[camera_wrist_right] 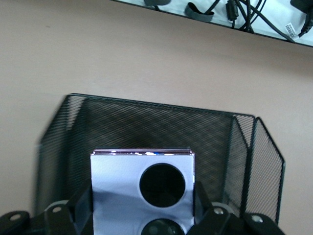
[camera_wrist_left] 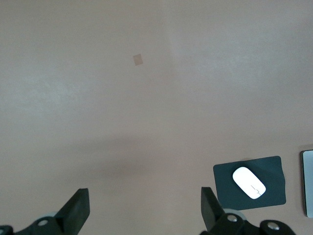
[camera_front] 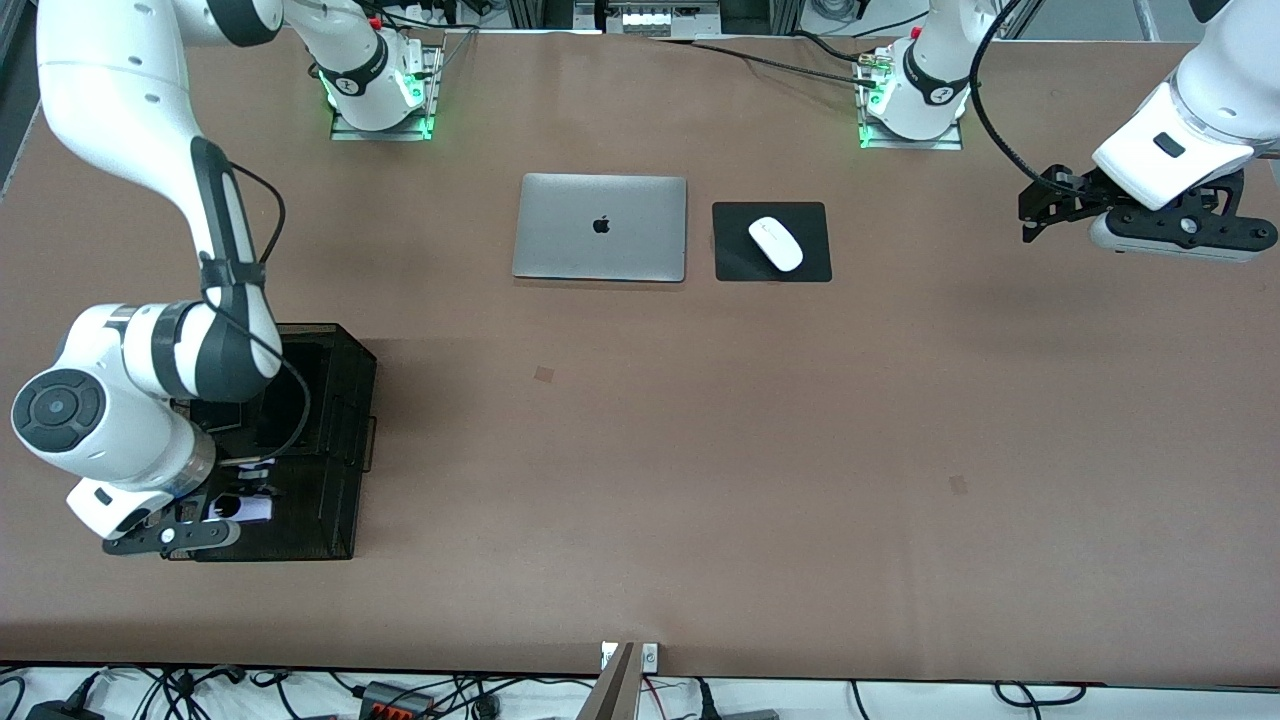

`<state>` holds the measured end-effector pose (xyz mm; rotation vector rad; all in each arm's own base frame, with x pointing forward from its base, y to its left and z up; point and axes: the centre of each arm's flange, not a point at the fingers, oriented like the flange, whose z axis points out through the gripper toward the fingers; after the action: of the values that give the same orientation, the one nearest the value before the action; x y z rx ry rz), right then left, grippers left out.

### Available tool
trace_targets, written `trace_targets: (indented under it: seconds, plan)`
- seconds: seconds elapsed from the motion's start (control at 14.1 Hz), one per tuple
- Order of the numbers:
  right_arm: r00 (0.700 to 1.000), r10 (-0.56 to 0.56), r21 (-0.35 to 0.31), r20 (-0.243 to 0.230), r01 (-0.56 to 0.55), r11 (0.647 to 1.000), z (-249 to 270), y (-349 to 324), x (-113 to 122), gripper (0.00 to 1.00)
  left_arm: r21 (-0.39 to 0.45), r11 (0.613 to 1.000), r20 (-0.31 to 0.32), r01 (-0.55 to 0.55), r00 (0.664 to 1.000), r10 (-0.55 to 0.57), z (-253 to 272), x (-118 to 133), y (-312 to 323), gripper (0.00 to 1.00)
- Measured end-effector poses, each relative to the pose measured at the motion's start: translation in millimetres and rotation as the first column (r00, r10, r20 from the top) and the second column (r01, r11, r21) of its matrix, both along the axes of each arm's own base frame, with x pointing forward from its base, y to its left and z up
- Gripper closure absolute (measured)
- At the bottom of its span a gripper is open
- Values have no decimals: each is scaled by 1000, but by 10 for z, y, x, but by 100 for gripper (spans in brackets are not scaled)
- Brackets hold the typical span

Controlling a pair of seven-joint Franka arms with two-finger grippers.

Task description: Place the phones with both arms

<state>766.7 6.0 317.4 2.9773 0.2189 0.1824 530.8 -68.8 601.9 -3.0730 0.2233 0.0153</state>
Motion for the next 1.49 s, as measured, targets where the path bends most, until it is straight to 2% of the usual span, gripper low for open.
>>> trace_targets:
  seconds: [0.35,0.71,0.85,0.99,1.13,1.21,1.49]
  plan:
    - [1000,-2,2,-23,2,1000,-392,-100,9,16,0,1000,0,-3,1000,3,1,2,16,0]
    - [996,-23,27,-81,25,999,-683,-138,-113,15,0,1000,0,-3,1000,3,1,2,20,0]
    - [996,-46,62,-78,51,997,-672,-161,-113,1,0,1000,0,-3,1000,3,1,2,19,0]
    - [998,-59,91,-35,62,994,-429,-163,-50,0,0,1000,0,0,1000,0,1,1,7,0]
    - [998,-56,105,20,54,993,180,-121,-19,0,0,1000,0,1,1000,-1,3,0,-1,0]
    - [998,-54,113,13,52,992,518,-83,-74,0,0,1000,0,2,1000,-2,3,0,-3,0]
    - [994,-51,131,-92,63,989,1526,-34,-497,0,0,1000,0,2,1000,-2,7,0,-4,0]
